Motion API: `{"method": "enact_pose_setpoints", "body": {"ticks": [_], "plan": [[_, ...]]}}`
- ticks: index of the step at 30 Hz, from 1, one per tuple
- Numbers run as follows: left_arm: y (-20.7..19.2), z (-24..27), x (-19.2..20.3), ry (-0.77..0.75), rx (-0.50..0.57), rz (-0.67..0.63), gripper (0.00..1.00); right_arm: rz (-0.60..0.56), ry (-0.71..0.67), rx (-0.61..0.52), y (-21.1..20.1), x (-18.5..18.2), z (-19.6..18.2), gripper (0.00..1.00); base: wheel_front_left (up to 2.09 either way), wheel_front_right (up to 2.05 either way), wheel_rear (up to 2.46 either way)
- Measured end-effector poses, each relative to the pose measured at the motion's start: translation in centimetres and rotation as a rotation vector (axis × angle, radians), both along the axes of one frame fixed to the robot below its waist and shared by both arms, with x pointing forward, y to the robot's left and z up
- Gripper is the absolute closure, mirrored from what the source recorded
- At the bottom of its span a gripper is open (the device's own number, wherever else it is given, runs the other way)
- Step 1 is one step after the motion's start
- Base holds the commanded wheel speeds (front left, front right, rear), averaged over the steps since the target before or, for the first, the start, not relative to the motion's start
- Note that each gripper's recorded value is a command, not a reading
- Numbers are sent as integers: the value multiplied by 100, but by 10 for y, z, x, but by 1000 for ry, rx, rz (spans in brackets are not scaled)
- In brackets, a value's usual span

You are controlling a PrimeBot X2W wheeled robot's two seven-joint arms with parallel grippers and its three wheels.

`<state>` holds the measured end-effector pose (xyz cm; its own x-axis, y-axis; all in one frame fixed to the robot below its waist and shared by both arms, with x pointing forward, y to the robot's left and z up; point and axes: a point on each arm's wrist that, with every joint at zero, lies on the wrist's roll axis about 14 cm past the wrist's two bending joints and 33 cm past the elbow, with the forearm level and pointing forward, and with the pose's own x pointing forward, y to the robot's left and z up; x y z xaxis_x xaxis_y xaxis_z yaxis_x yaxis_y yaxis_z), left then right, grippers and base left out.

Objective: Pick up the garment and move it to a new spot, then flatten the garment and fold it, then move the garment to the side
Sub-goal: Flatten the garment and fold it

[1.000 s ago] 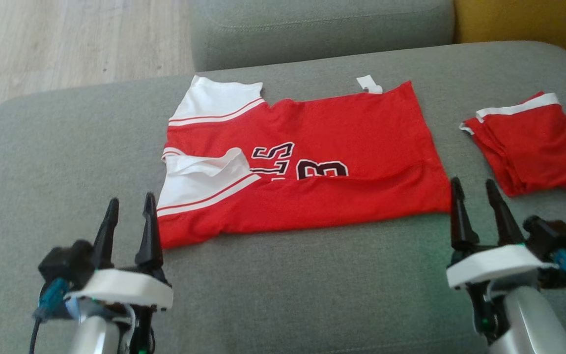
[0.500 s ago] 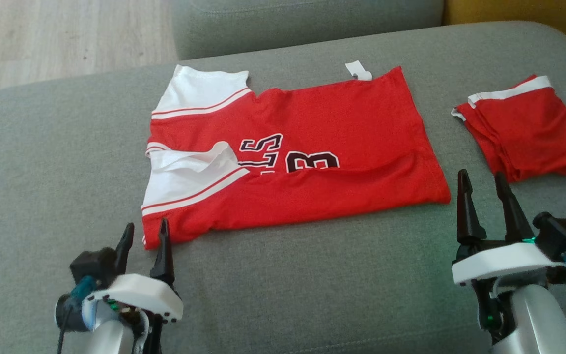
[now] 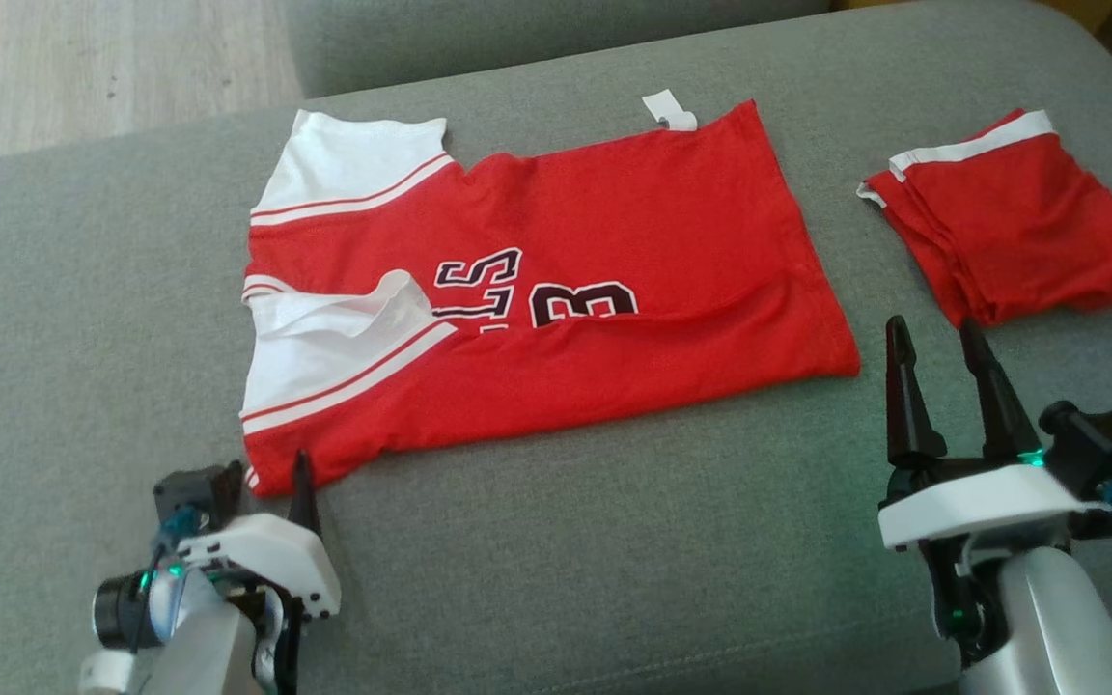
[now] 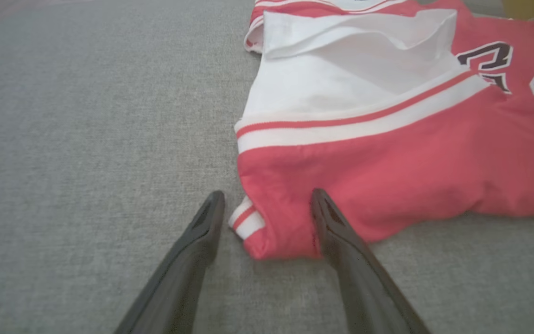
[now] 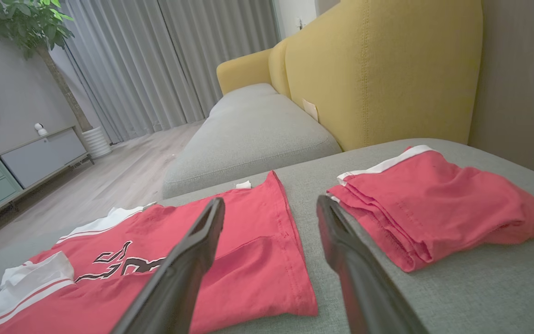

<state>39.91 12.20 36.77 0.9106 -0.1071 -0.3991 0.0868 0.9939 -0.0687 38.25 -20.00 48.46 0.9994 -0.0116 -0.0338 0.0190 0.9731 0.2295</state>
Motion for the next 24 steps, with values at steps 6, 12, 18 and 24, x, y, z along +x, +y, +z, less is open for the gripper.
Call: {"method": "enact_pose_setpoints", "body": {"ticks": [6,12,18,24], "plan": [[0,-8,10,37,37,-24,0,-9,5,-4,-4,-1,0,0,0,0,0],[-2,-11,17,79,44,-56,100,-9,14,-5,-4,1,-1,0,0,0,0],[-5,-4,19,41,24,-73,100,17,75,-28,1,8,-12,0,0,0,0],[-3,19,24,-57,12,-64,100,37,209,-35,3,21,-37,0,0,0,0]]}}
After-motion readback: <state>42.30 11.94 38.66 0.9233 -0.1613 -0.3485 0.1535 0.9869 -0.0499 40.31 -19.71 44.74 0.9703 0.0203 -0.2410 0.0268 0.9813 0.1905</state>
